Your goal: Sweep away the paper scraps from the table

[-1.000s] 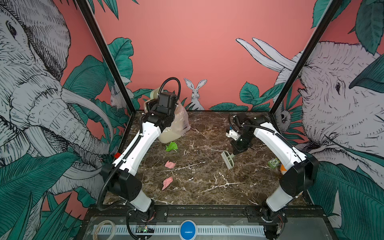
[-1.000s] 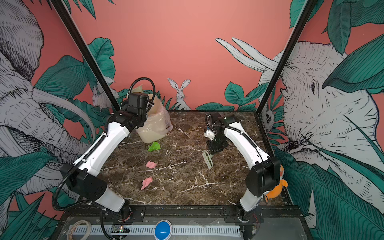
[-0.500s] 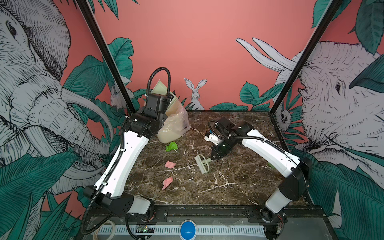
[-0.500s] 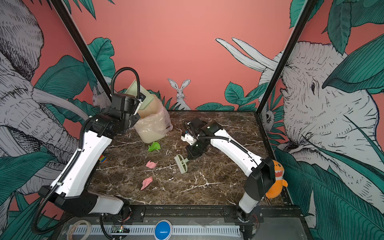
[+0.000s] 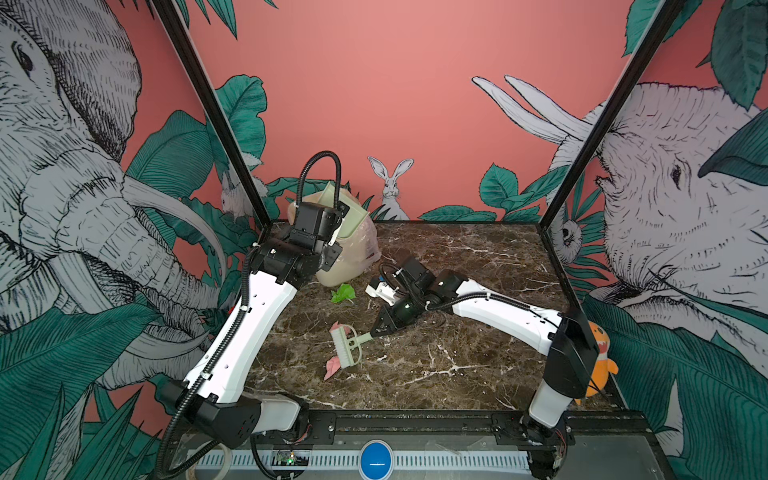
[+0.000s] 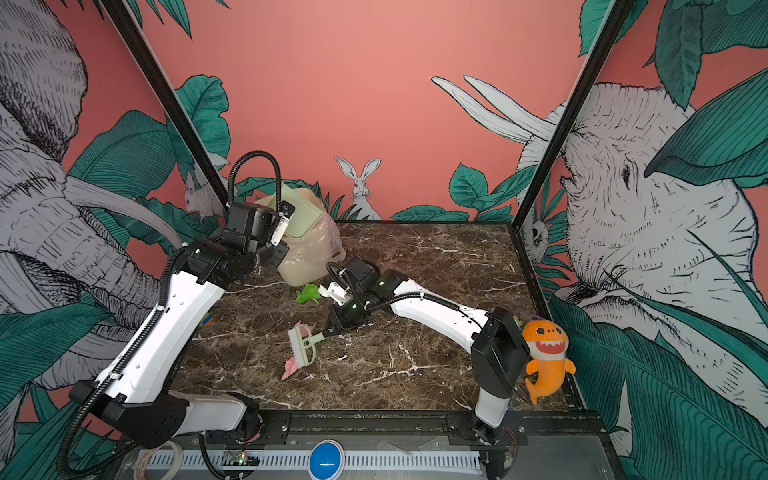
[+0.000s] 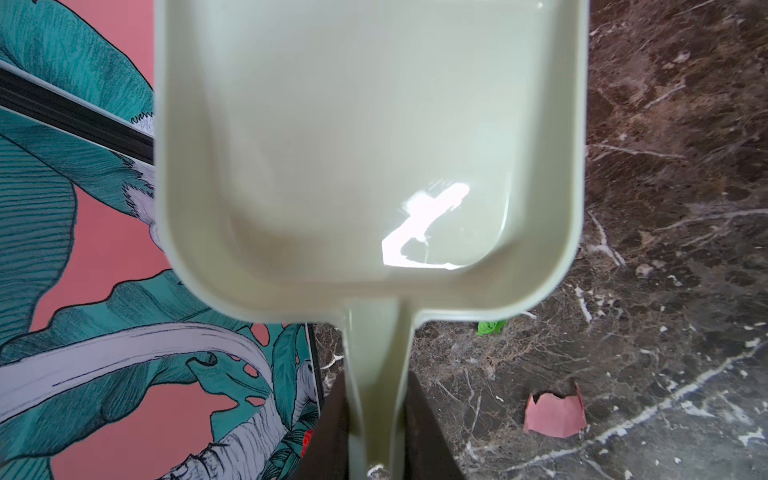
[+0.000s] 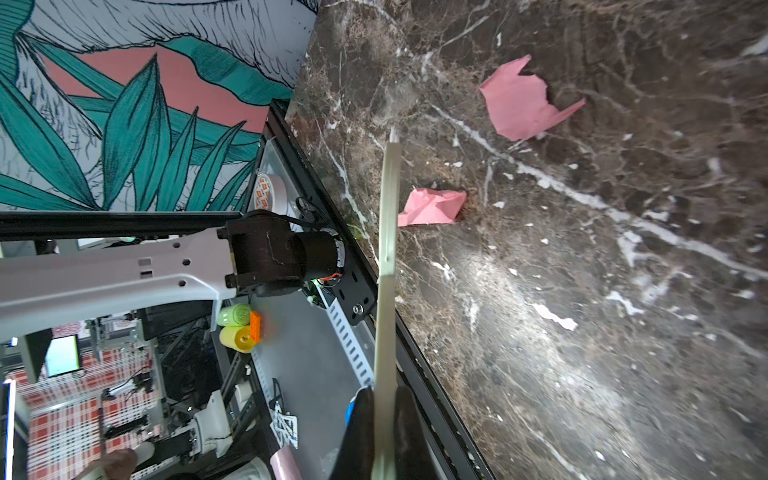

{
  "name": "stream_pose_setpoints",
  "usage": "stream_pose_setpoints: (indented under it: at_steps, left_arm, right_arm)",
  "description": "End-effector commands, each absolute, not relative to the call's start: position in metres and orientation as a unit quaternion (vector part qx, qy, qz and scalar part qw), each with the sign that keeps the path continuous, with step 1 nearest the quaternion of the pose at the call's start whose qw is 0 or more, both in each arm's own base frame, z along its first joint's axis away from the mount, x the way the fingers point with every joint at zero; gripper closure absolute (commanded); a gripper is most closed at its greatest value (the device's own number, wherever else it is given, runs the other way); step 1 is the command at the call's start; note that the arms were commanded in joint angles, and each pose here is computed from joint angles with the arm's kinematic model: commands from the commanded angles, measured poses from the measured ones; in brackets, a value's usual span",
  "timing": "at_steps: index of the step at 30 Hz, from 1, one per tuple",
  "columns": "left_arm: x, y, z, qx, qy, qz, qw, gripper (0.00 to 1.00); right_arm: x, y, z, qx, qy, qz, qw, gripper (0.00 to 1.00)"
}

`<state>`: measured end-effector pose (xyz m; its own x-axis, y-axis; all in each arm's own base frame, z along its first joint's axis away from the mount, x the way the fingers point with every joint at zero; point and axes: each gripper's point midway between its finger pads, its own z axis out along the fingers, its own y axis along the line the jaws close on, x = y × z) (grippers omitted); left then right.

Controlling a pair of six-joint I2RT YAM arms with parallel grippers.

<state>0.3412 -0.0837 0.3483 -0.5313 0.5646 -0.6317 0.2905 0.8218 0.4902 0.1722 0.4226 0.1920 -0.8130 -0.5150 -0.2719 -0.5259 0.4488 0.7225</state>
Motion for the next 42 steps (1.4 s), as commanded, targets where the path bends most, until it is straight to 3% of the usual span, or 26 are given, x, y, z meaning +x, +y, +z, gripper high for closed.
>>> stream_pose_setpoints:
  at_steps: [1, 10, 20, 32, 42]
  left_arm:
    - [0.327, -0.084, 0.351, 0.24, 0.862, 0.139, 0.425, 0.84]
    - [0.316, -0.092, 0.331, 0.236, 0.872, 0.097, 0.418, 0.84]
    - [0.303, -0.088, 0.324, 0.24, 0.873, 0.092, 0.414, 0.84]
    - [0.303, -0.099, 0.317, 0.245, 0.873, 0.06, 0.418, 0.84]
    - [0.304, -0.111, 0.318, 0.249, 0.873, 0.03, 0.419, 0.84]
  right_arm:
    - [0.172, 0.45, 0.198, -0.298, 0.831, 0.469, 0.006, 1.0]
    - [0.161, 0.483, 0.163, -0.3, 0.847, 0.438, -0.02, 1.0]
    - [0.181, 0.448, 0.126, -0.265, 0.895, 0.358, -0.009, 1.0]
    - [0.206, 0.365, 0.137, -0.216, 0.929, 0.299, 0.023, 1.0]
    - [0.204, 0.401, 0.171, -0.238, 0.9, 0.363, 0.032, 1.0]
